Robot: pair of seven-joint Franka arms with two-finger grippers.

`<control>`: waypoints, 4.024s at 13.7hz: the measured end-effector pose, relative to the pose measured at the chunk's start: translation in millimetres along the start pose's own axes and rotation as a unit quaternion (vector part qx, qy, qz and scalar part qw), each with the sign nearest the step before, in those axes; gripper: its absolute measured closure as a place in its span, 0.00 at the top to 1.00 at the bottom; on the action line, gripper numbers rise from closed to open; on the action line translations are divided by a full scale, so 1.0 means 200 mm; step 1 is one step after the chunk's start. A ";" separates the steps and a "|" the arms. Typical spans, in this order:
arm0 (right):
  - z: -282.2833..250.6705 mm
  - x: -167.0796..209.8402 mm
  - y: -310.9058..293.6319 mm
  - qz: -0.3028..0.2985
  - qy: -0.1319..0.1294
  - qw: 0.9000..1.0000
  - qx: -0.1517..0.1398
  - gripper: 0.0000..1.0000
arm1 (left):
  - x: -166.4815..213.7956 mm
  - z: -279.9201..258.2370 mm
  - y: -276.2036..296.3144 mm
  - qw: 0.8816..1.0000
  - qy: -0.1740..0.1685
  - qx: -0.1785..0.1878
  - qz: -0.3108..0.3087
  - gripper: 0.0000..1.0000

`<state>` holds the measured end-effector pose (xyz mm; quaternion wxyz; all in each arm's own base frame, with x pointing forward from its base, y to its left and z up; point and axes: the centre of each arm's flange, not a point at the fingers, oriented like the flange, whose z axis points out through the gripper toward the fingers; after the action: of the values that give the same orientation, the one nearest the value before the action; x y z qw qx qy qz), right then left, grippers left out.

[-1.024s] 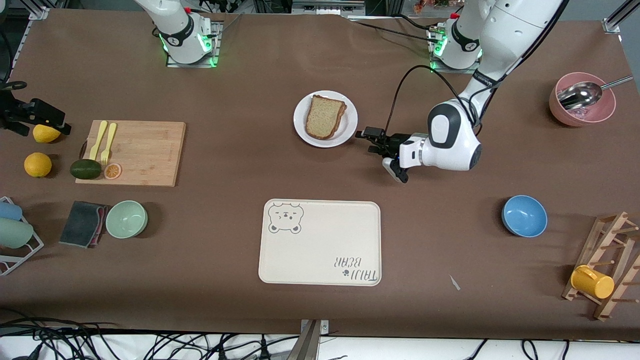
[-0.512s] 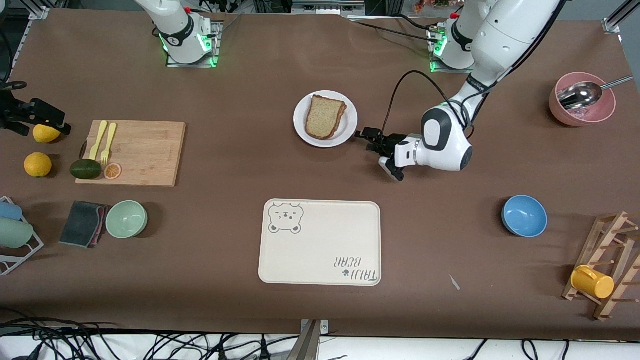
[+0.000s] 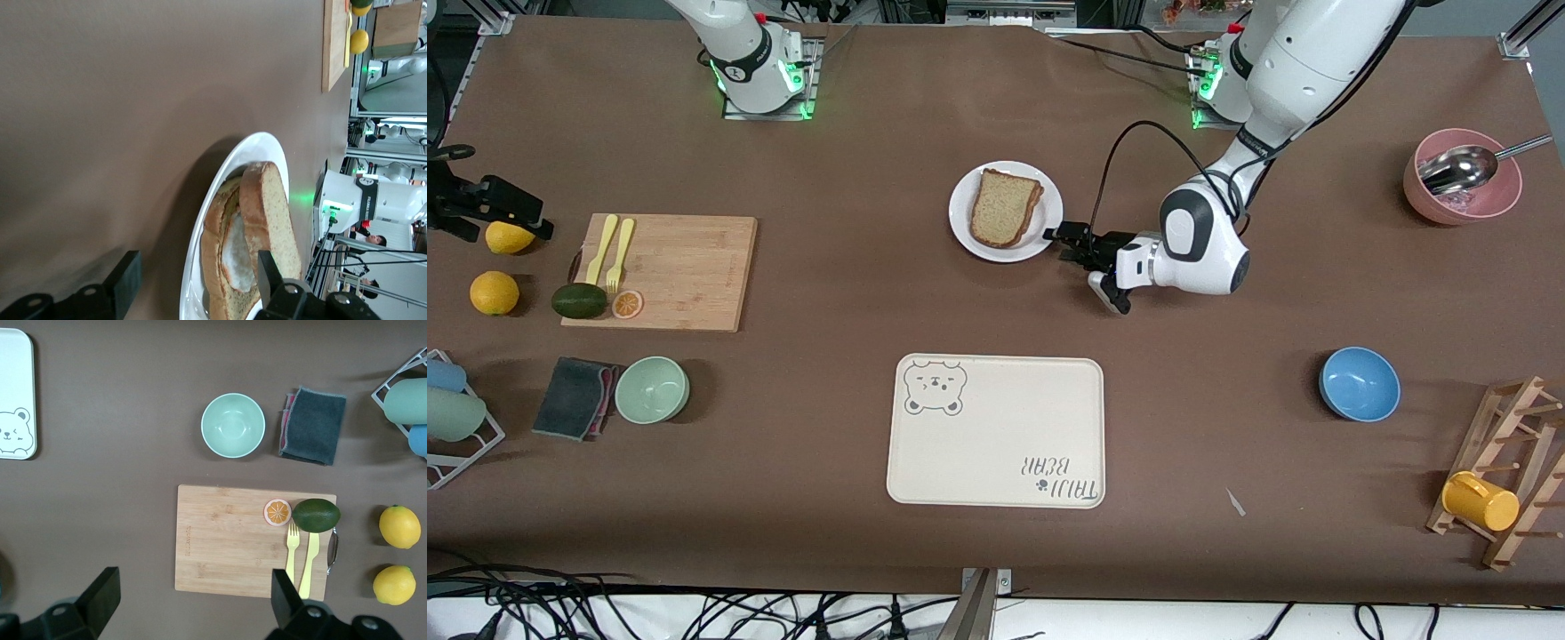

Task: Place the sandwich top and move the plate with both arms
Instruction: 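Close the left gripper on the plate rim, then slide the plate with the left gripper onto the white bear tray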

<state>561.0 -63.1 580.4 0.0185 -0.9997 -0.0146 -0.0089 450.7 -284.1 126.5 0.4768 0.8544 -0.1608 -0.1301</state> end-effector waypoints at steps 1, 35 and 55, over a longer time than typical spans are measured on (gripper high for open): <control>0.00 0.00 0.00 0.000 0.000 1.000 0.000 1.00 | -0.01 0.02 -0.01 1.000 -0.003 0.000 0.000 0.78; 0.01 0.00 0.01 0.001 -0.004 1.000 0.001 1.00 | -0.06 0.15 -0.03 0.999 -0.026 0.001 0.044 0.04; 0.01 0.00 0.00 0.000 -0.005 1.000 0.001 1.00 | 0.62 -0.56 0.15 0.989 0.128 -0.036 -0.060 0.04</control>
<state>560.2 -62.4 579.3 0.0192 -0.9997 -0.0152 -0.0036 602.7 -261.9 201.5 0.5149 0.8545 -0.0418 -0.0539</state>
